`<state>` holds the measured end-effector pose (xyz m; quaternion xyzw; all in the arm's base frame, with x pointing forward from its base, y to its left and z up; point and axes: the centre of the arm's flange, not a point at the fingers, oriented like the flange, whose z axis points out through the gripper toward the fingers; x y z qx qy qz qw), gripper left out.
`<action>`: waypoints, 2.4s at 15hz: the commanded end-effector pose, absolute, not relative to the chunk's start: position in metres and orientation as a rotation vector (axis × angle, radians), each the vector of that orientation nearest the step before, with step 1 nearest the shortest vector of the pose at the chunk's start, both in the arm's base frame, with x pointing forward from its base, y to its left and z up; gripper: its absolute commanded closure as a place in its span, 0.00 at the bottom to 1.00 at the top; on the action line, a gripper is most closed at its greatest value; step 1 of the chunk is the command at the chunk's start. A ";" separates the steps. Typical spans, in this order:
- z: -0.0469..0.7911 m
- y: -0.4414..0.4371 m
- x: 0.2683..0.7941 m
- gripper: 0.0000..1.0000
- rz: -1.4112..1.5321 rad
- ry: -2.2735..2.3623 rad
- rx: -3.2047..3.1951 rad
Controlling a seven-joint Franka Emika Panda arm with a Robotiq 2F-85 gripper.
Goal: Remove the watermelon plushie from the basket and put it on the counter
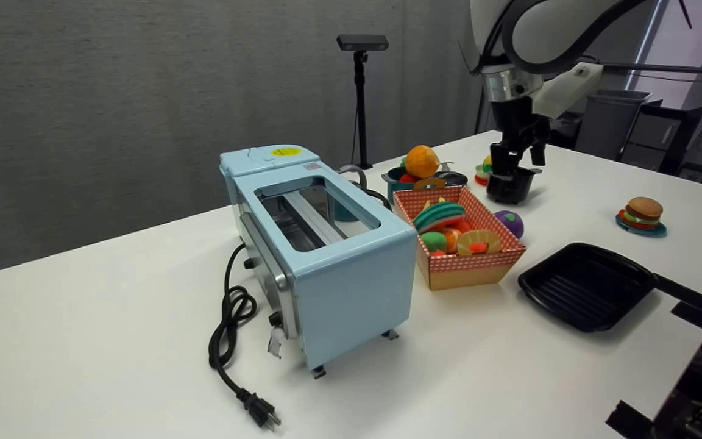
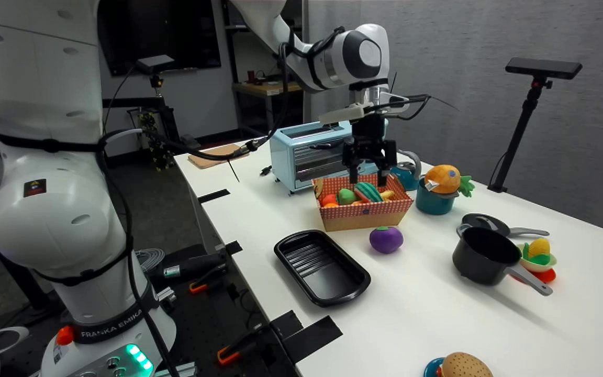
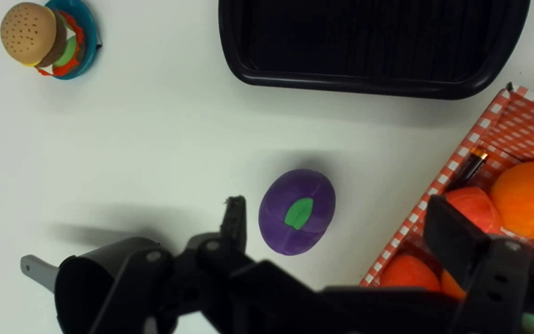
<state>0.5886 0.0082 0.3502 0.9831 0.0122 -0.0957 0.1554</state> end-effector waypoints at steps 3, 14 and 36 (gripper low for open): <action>0.358 0.006 0.624 0.00 -0.285 0.340 2.733; 0.334 0.027 0.642 0.00 -0.287 0.601 2.563; 0.261 0.082 0.673 0.00 -0.375 0.733 2.485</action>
